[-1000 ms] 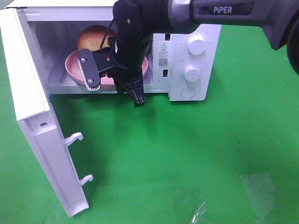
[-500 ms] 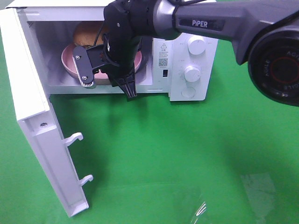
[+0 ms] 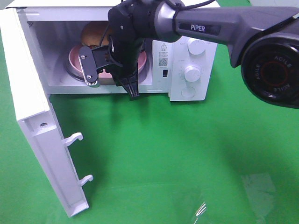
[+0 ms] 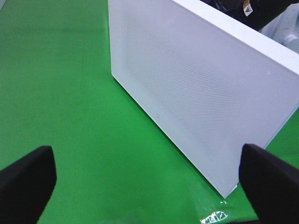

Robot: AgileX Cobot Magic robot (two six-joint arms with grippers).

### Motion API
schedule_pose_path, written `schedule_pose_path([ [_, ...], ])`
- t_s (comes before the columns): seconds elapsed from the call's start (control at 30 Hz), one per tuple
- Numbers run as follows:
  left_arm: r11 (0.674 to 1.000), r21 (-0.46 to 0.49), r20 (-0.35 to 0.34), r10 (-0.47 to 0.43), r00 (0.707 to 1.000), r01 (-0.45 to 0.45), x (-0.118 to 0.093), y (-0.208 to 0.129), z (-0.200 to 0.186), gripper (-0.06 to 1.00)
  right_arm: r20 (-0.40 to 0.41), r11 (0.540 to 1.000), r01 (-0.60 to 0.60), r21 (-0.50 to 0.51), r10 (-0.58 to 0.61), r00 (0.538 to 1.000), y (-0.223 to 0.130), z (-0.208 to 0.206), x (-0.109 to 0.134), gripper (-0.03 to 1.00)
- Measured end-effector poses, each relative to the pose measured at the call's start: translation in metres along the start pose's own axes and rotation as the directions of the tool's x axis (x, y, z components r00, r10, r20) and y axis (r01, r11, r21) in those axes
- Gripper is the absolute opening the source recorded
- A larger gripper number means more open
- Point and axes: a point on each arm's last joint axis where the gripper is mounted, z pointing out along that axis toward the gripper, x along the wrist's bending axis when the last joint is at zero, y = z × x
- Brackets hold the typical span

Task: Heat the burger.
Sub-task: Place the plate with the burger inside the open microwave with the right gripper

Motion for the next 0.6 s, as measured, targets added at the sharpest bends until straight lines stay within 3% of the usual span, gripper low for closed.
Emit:
schedule_pose_path([
  [0.6,1.0,0.0,-0.001,0.0,1.0,0.0,0.0001,0.0,0.0,0.98,0.04,1.0,-0.001,-0.011,0.001,0.999,0.0008,0.0011,-0.0042,0.11],
])
